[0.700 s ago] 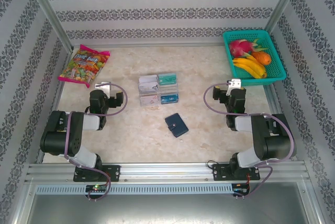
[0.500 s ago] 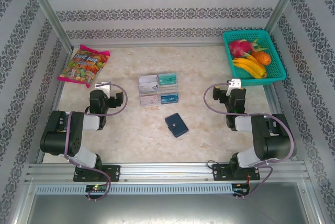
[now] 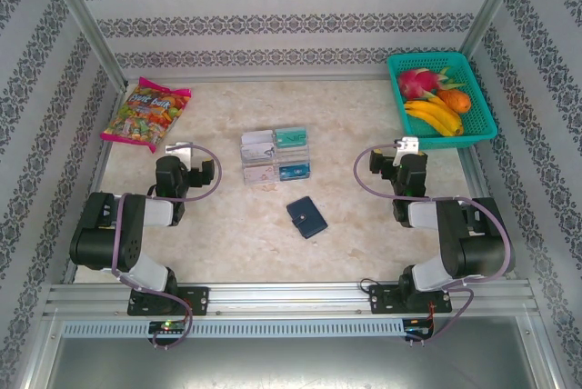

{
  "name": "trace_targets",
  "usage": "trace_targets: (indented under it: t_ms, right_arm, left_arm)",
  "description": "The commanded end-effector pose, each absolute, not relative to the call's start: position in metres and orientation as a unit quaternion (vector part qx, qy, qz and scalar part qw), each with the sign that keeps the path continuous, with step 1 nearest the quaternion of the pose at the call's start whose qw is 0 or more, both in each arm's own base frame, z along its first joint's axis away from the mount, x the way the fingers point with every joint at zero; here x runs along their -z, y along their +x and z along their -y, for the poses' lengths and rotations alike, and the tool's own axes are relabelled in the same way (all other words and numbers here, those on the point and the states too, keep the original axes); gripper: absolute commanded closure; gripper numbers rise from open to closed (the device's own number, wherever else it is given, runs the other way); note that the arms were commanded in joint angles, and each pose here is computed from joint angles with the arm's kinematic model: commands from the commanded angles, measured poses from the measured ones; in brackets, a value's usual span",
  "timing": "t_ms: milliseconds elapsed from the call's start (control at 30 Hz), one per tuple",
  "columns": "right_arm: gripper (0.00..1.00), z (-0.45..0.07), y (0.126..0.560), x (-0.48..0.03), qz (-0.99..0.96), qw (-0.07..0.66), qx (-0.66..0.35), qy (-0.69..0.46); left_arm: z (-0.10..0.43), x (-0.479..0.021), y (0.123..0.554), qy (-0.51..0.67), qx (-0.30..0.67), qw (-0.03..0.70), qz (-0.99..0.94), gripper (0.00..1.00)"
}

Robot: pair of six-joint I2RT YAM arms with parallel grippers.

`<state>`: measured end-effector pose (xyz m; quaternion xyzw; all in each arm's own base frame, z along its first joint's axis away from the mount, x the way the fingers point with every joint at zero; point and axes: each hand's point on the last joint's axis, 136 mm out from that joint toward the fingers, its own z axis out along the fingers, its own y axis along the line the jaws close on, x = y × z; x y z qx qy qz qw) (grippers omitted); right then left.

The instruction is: Put the credit cards into the card holder

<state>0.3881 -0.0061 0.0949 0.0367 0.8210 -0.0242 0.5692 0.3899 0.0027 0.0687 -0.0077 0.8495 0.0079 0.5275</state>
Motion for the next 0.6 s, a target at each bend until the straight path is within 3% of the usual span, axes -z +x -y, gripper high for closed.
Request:
trace_targets:
  t_ms: [0, 433, 567]
  right_arm:
    - [0.02, 0.009, 0.395, -0.106, -0.81, 0.584, 0.027, 0.039]
    - [0.02, 0.009, 0.396, -0.112, -0.806, 0.589, 0.028, 0.04]
    - [0.02, 0.012, 0.397, -0.145, -0.831, 0.554, 0.033, 0.05]
  left_arm:
    - [-0.006, -0.082, 0.4, -0.008, -0.012, 0.55, -0.835, 0.01]
    - [-0.011, -0.09, 0.4, -0.018, -0.022, 0.553, -0.833, 0.01]
    - [-0.038, -0.125, 0.402, -0.1, -0.063, 0.494, -0.861, 0.01]
